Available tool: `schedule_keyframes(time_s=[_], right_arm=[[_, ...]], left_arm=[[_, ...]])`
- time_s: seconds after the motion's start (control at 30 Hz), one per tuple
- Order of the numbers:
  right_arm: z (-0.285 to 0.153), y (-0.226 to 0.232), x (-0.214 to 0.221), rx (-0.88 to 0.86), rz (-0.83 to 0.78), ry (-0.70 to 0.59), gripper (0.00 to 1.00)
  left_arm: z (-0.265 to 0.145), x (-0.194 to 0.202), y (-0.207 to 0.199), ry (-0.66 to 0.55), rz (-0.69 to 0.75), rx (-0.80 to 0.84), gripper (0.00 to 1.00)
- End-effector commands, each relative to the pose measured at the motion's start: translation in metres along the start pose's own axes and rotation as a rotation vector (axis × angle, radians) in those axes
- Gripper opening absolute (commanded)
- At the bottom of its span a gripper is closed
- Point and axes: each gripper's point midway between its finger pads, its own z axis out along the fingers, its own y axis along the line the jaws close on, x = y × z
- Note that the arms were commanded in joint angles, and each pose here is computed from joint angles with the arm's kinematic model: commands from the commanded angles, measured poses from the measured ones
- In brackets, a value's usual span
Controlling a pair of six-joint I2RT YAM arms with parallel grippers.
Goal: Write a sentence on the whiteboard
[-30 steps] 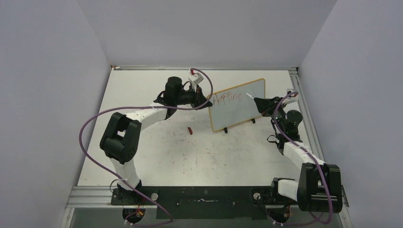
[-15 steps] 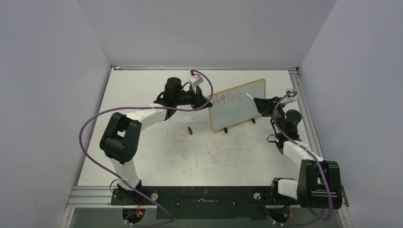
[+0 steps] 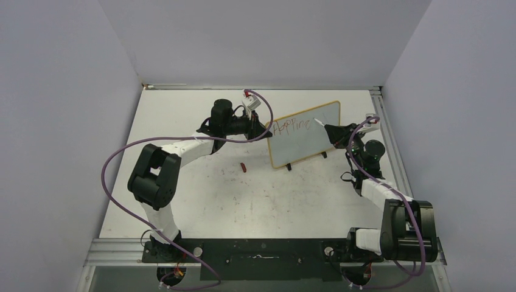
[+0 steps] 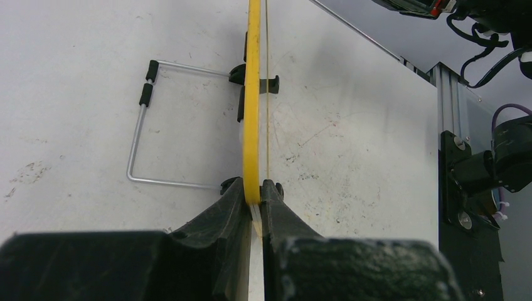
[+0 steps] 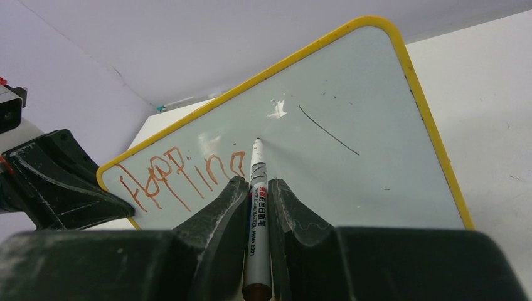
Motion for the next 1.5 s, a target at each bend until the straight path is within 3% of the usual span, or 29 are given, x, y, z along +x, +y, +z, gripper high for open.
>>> schedule_keyframes(time_s=[0.0,0.37,0.73,1.47], right_arm=[[0.012,0.015,-0.027,-0.056,-0.072,-0.082,0.05],[0.017,0.02,-0.007,-0.044,-0.107,-0.029,0.05],[0.007,-0.004,0.006,0.109,-0.138,0.01,0.05],[0.003,0.009,0.026,0.103,-0.192,0.066,0.05]], left_arm=[[0.001,0.006,-0.01,0.021,0.046,0.038,0.0],[0.001,0.004,-0.012,0.016,0.046,0.044,0.0],[0.0,0.0,-0.014,0.004,0.046,0.047,0.0],[-0.001,-0.004,-0.016,-0.007,0.048,0.051,0.0]])
